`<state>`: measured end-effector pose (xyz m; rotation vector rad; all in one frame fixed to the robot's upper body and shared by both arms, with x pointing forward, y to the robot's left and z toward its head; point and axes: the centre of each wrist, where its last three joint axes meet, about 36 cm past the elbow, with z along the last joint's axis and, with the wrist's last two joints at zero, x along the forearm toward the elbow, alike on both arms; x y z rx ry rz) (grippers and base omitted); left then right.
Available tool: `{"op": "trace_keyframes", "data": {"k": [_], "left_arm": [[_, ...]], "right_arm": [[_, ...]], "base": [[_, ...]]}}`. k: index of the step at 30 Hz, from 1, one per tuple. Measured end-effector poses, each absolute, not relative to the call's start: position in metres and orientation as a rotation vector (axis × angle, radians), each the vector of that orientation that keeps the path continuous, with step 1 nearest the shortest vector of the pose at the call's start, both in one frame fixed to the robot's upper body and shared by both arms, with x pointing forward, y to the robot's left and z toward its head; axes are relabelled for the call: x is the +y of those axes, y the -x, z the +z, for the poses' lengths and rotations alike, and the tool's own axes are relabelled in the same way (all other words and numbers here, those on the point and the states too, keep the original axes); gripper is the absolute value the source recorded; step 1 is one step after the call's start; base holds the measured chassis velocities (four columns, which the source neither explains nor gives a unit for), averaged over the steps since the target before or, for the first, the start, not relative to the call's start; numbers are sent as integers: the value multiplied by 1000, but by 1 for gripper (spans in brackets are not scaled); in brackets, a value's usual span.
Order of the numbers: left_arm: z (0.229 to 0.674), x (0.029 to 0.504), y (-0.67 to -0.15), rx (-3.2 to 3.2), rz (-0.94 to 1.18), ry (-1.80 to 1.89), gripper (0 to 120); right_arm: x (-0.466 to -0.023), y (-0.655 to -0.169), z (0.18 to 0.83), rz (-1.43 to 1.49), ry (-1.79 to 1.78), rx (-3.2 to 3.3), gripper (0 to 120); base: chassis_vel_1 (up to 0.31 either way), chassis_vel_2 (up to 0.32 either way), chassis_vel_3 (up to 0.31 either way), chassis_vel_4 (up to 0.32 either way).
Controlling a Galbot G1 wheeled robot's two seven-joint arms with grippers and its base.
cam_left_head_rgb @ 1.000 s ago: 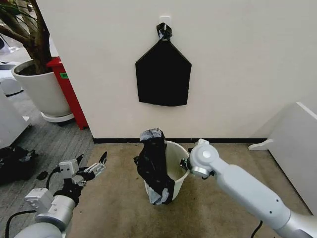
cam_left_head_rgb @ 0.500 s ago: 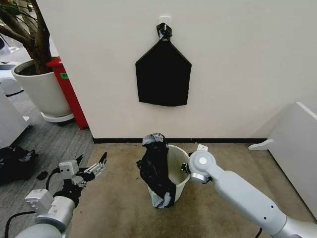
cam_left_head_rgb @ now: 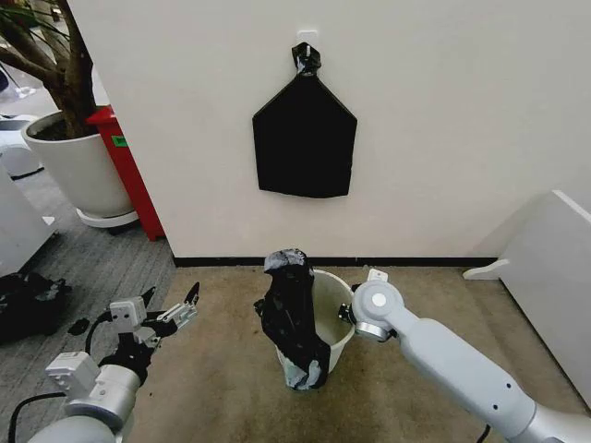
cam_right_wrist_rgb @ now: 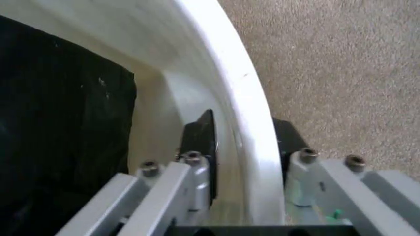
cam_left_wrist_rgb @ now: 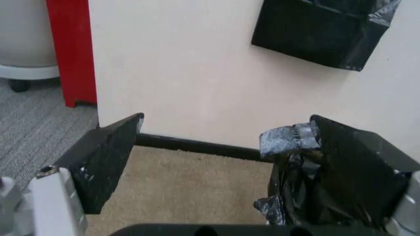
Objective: Place the garbage bag over the trash bin.
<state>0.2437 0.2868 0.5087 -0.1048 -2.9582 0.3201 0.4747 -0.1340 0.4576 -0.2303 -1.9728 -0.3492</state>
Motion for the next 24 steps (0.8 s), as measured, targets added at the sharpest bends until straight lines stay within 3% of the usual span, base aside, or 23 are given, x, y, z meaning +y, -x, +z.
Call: {"op": "trace_keyframes", "data": {"k": [13, 17, 18, 24], "left_arm": [[516, 290, -255, -2948, 265, 158, 100], [517, 293, -264, -2934, 249, 171, 100], [518, 293, -270, -2923, 235, 179, 100], [511, 292, -291, -2885, 182, 223, 100]], "right_arm": [[-144, -465, 484, -369, 223, -2059, 64], [-148, -443, 497, -324, 208, -2224, 77], [-150, -431, 499, -300, 184, -2310, 86], [-161, -403, 499, -288, 100, -2480, 99]], "base": [[0, 0, 0, 0], [0, 0, 0, 0], [0, 0, 0, 0], [0, 0, 0, 0]]}}
